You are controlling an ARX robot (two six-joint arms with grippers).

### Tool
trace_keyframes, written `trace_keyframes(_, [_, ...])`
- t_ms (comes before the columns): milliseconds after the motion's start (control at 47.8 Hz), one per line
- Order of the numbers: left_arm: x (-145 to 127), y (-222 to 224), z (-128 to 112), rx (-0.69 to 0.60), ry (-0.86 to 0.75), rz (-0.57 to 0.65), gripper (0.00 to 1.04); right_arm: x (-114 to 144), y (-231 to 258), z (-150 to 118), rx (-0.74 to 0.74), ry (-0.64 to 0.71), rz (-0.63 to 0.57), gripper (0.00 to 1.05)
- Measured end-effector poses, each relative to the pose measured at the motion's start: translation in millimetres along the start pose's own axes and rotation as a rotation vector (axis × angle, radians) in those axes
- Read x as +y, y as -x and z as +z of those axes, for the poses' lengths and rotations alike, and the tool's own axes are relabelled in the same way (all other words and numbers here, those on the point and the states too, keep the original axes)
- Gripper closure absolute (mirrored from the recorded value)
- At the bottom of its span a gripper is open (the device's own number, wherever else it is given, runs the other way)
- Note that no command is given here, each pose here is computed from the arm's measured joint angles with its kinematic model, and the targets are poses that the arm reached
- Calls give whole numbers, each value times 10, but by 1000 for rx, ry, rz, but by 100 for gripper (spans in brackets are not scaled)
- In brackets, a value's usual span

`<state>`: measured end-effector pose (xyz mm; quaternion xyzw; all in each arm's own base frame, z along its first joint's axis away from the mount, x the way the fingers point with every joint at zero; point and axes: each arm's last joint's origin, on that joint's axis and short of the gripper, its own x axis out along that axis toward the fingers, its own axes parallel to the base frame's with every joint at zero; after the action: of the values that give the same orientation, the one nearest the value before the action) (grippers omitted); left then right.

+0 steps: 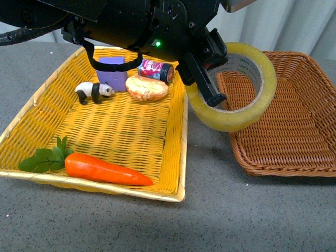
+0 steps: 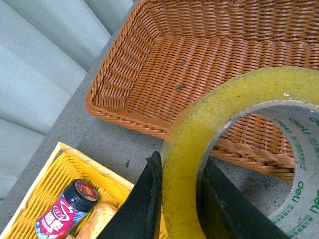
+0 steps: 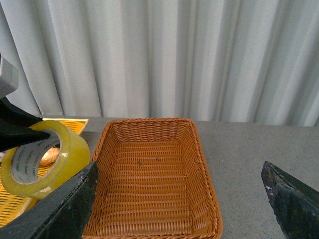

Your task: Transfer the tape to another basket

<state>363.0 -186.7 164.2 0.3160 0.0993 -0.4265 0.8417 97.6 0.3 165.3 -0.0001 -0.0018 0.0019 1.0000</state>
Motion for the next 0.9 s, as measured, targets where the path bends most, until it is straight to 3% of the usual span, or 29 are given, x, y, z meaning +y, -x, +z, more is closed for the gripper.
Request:
trace_keyframes(607, [-12, 0, -5, 1, -15, -2, 88, -1, -1, -3, 3, 0, -3, 9])
trace_keyframes(732, [-13, 0, -6, 1, -15, -1, 88, 4, -26, -2, 300, 146, -52, 9])
trace_keyframes(900, [-11, 4, -1, 0, -16, -1, 88, 52, -185, 51, 387, 225, 55, 9])
